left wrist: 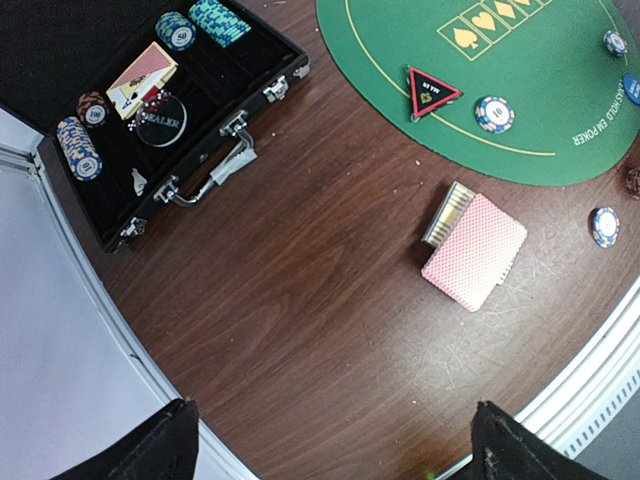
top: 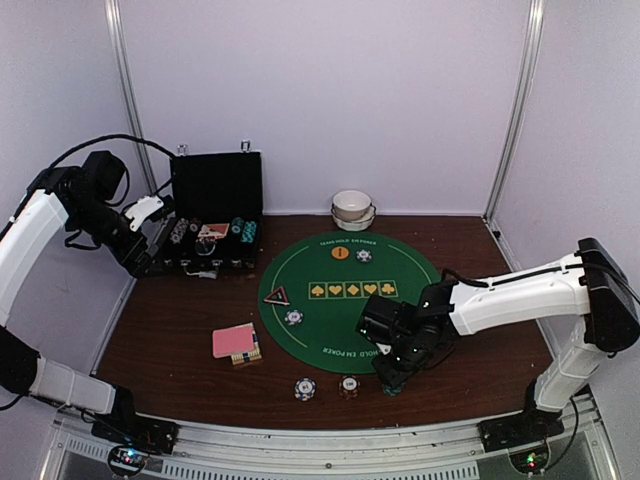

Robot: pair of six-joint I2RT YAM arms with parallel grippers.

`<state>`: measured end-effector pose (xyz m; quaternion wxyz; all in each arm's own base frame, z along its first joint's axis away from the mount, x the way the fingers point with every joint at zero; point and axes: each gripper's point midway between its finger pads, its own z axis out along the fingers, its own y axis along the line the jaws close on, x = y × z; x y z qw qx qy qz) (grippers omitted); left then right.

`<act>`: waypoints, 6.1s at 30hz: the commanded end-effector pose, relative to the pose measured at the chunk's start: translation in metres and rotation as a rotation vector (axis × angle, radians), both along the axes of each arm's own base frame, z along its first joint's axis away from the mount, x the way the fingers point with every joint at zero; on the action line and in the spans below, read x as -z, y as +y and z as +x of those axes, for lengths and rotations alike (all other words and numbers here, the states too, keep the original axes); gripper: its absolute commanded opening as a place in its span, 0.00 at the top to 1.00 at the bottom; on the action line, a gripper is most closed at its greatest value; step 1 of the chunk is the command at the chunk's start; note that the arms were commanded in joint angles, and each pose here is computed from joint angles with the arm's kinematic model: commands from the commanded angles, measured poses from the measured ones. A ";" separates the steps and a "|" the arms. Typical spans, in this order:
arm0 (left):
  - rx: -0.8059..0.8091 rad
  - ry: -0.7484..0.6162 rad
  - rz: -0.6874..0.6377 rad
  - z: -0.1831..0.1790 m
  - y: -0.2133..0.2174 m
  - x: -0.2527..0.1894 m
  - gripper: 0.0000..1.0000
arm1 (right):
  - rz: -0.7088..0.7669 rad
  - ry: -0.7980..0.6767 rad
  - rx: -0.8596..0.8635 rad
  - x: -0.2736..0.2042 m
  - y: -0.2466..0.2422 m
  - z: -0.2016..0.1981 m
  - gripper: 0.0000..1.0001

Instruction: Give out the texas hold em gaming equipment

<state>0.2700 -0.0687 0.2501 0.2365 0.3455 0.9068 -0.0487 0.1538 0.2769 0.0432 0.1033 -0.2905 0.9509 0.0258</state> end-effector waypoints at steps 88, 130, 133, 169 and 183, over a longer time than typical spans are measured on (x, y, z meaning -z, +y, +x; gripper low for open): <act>0.033 -0.058 0.006 0.008 0.000 -0.005 0.02 | 0.101 -0.332 0.253 -0.005 0.066 0.349 0.56; 0.030 -0.072 0.011 0.005 0.001 -0.016 0.02 | 0.148 -0.154 0.129 -0.045 0.016 0.060 0.25; 0.029 -0.065 0.009 0.004 0.001 -0.015 0.02 | 0.125 -0.120 0.130 -0.039 0.006 0.035 0.24; 0.026 -0.064 0.004 0.002 0.001 -0.018 0.03 | 0.046 0.037 0.099 0.015 -0.010 -0.001 0.34; 0.026 -0.068 0.008 0.002 0.002 -0.018 0.02 | 0.040 0.036 0.090 0.010 -0.011 -0.002 0.55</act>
